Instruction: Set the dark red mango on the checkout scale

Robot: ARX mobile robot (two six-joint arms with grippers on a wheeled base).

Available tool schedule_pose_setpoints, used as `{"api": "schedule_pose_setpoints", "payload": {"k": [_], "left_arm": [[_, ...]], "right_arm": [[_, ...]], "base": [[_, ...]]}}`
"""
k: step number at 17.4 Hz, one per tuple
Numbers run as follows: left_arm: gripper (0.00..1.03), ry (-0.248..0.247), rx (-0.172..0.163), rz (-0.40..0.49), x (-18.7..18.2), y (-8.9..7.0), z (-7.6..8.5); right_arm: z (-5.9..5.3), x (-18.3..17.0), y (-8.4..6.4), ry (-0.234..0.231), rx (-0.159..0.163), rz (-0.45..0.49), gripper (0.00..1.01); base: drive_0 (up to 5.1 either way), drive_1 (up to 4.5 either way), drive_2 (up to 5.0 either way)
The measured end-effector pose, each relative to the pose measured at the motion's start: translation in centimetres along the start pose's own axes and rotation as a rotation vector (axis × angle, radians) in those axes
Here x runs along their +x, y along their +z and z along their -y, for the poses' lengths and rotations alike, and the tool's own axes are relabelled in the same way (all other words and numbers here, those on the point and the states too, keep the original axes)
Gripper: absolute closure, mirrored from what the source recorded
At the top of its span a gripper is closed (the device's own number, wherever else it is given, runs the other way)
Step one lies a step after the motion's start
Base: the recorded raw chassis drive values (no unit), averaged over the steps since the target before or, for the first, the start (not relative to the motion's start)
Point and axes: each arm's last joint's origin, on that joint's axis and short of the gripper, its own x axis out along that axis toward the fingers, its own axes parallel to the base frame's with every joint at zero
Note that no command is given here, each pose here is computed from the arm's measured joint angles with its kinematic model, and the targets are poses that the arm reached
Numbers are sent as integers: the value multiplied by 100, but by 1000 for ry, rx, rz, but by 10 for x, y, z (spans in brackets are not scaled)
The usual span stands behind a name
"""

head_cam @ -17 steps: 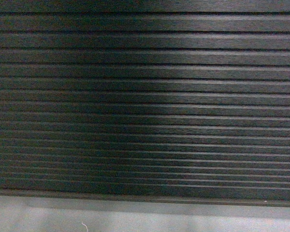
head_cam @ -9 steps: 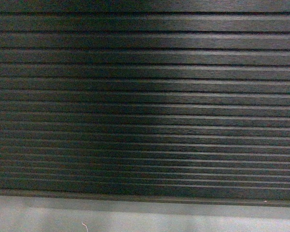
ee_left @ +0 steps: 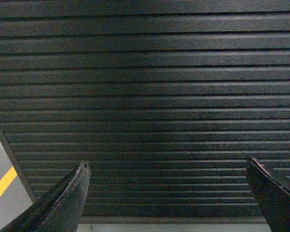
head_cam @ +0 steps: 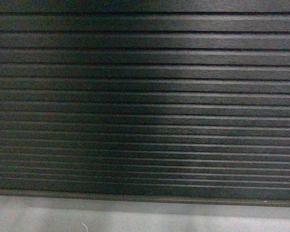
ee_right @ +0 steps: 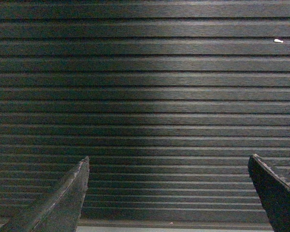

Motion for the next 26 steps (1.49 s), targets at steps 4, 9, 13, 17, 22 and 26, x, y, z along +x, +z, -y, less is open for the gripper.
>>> {"api": "schedule_pose_setpoints", "payload": {"k": [4, 9, 13, 17, 22, 26], "left_arm": [[5, 0, 0, -1, 0, 0, 0], [5, 0, 0, -1, 0, 0, 0], [5, 0, 0, -5, 0, 0, 0], [5, 0, 1, 0, 0, 0, 0], [5, 0, 0, 0, 0, 0, 0], [5, 0, 0, 0, 0, 0, 0]], "right_arm": [[0, 0, 0, 0, 0, 0, 3], [0, 0, 0, 0, 0, 0, 3], [0, 0, 0, 0, 0, -3, 3], [0, 0, 0, 0, 0, -2, 3], [0, 0, 0, 0, -1, 0, 3], [0, 0, 0, 0, 1, 0, 3]], "base": [[0, 0, 0], [0, 0, 0], [0, 0, 0], [0, 0, 0], [0, 0, 0], [0, 0, 0]]}}
